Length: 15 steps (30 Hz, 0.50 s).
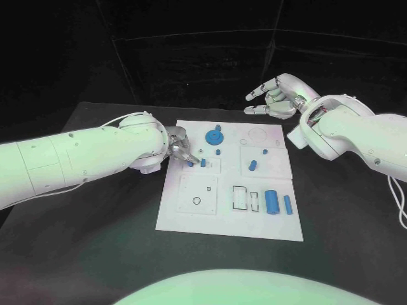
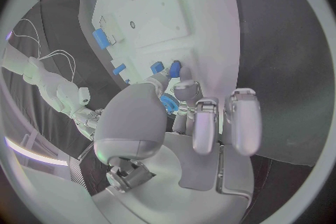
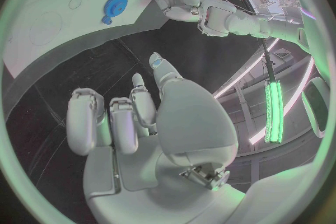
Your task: Assemble the parts on the task board
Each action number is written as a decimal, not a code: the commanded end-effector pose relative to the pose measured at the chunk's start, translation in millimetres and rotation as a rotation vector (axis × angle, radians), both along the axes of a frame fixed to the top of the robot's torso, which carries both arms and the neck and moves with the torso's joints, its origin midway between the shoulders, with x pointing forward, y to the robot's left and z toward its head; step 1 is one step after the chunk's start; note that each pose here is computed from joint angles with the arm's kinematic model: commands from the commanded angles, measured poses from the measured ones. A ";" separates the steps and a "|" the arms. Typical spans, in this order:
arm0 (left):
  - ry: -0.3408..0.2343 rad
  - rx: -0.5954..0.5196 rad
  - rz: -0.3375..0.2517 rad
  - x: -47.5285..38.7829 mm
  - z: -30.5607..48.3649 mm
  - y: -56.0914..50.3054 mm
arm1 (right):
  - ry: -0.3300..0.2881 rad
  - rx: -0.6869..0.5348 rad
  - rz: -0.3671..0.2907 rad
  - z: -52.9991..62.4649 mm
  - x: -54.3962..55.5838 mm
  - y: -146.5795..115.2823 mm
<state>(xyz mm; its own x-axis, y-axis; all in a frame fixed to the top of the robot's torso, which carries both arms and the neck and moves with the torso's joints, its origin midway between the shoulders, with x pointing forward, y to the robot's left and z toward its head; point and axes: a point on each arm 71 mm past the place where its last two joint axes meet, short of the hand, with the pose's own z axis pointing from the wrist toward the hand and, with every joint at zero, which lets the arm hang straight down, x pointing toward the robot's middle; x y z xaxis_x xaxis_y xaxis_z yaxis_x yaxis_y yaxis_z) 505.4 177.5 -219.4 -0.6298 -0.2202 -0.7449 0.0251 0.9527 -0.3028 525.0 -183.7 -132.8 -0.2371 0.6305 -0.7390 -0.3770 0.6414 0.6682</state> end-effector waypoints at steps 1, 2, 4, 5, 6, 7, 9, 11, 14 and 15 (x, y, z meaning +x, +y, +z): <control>-0.006 0.006 0.000 0.3 0.4 -0.6 | -0.005 0.003 0.009 1.4 -0.1 1.1; -0.007 0.005 0.001 0.4 0.5 -0.6 | -0.005 0.003 0.009 1.4 -0.1 1.1; -0.008 0.005 0.002 0.6 0.5 -0.6 | -0.005 0.004 0.009 1.5 -0.1 1.1; -0.009 0.004 0.003 0.7 0.6 -0.6 | -0.005 0.004 0.009 1.5 -0.1 1.1; -0.010 0.004 0.003 0.8 0.6 -0.6 | -0.005 0.004 0.009 1.5 -0.1 1.2; -0.011 0.004 0.004 0.9 0.6 -0.6 | -0.005 0.004 0.009 1.5 -0.1 1.2; -0.012 0.003 0.005 1.1 0.7 -0.6 | -0.006 0.004 0.009 1.5 -0.1 1.2; -0.013 0.003 0.006 1.2 0.7 -0.5 | -0.006 0.004 0.009 1.5 -0.1 1.1; -0.015 0.002 0.009 1.4 0.9 0.3 | -0.006 0.004 0.008 1.5 -0.1 0.9; -0.016 0.001 0.011 1.4 1.0 0.7 | -0.006 0.004 0.008 1.5 -0.1 0.9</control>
